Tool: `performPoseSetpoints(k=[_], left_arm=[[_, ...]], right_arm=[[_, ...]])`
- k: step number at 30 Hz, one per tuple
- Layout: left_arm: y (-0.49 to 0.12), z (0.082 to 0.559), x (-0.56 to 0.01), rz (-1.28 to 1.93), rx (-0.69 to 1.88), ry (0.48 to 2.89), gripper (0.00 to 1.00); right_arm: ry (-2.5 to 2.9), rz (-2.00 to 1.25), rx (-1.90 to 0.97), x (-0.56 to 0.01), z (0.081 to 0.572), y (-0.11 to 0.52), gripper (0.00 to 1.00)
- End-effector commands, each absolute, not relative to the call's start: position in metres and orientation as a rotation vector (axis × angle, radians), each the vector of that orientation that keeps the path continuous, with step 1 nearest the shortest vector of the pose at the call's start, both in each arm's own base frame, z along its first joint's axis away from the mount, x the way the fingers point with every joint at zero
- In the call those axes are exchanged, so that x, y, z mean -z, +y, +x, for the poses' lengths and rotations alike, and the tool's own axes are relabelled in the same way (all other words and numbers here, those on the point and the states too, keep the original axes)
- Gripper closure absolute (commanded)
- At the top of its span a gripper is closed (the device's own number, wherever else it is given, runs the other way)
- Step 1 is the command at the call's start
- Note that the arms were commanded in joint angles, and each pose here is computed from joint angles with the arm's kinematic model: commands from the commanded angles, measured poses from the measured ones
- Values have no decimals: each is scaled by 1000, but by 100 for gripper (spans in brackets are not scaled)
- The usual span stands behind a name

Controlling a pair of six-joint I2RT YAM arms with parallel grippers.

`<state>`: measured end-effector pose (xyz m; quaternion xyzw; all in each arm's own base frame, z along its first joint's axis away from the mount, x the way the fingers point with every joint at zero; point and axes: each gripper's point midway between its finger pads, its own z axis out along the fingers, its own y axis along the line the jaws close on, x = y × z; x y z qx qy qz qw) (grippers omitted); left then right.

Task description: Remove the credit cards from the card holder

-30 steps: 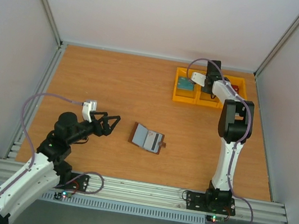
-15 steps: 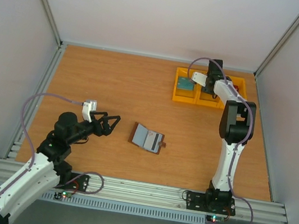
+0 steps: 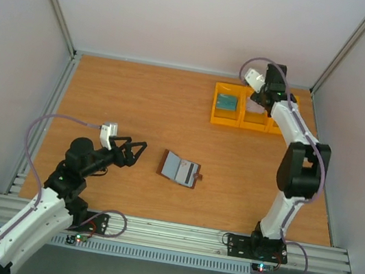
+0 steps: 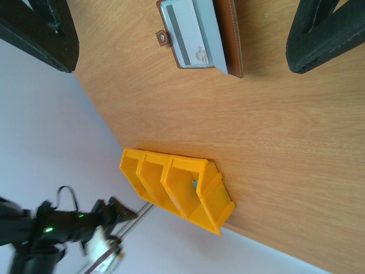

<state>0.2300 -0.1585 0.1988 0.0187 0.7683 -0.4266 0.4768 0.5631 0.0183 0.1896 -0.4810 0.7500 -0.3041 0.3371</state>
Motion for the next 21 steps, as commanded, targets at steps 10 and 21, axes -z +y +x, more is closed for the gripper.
performPoseSetpoints(k=[10,21], left_arm=[[-184,204,-181,59,1188,2365,7],[-206,200,-127,233,1198,3050,1]], right_arm=[[2343,-74,-295,-259,417,119,27],[2850,-198,-689,-105,280,198,29]])
